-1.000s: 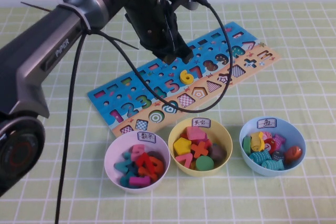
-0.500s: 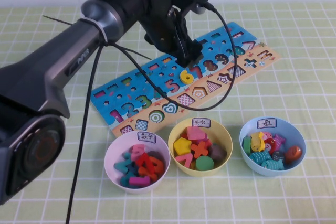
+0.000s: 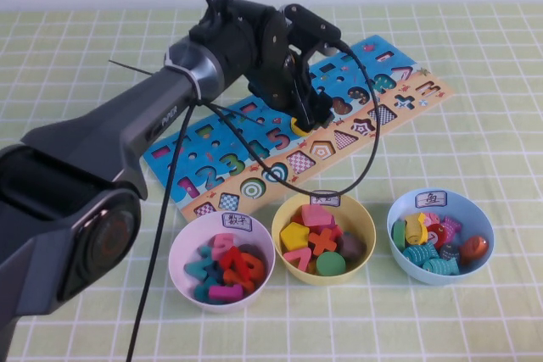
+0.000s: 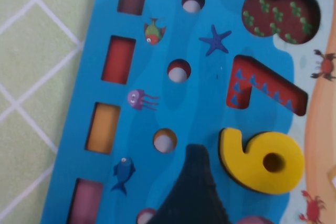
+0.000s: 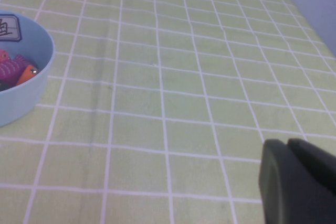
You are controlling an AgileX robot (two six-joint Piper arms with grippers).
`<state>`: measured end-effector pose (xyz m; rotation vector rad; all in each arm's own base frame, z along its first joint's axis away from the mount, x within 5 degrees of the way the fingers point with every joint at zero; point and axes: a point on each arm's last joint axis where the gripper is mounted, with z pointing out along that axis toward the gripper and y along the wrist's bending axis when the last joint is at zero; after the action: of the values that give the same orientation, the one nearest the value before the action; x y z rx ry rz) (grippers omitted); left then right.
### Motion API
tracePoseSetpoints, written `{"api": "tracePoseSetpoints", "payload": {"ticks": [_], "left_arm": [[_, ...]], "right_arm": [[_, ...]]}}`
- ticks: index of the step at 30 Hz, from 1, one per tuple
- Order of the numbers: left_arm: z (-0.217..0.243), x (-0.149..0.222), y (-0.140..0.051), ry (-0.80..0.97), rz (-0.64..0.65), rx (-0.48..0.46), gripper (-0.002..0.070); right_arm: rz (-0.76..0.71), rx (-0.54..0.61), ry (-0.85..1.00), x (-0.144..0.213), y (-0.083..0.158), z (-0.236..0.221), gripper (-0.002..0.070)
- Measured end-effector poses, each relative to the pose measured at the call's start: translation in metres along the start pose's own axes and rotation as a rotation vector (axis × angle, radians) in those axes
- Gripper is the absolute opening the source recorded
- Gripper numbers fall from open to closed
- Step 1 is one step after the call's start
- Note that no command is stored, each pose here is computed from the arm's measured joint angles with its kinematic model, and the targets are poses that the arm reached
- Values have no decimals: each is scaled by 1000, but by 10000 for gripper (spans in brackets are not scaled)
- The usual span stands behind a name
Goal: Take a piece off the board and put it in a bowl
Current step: Pick up the "number 6"
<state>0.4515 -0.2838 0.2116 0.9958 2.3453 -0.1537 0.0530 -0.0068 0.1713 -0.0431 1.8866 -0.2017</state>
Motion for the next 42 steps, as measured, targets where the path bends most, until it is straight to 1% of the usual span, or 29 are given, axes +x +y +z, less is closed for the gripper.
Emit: {"api": "tracePoseSetpoints", "payload": {"ticks": [11,13,15,19,22,23,28,29,31,34,42], "left_arm": [[29,11,-2,24,-3,7,535],[29,11,-2,21,-4,8,524],[29,11,-2,21,-6,9,492],[28,11,-3,19,-12,14,400],[28,10,-2,12,-6,7,307],[28,10,-2,12,-6,7,288],[28,10,-1,16,-3,1,281],[27,9,-1,16,-4,0,265],[23,7,-1,10,-5,-3,211],[20,6,0,11,-3,-6,178],[5,2,3,7,-7,-31,164]], "right_arm": [[0,0,0,0,0,0,-17],[0,0,0,0,0,0,-17],[0,0,0,0,0,0,-17],[0,0,0,0,0,0,-17],[0,0,0,0,0,0,-17],[0,0,0,0,0,0,-17],[0,0,0,0,0,0,-17],[0,0,0,0,0,0,-17],[0,0,0,0,0,0,-17],[0,0,0,0,0,0,-17],[0,0,0,0,0,0,-17]]}}
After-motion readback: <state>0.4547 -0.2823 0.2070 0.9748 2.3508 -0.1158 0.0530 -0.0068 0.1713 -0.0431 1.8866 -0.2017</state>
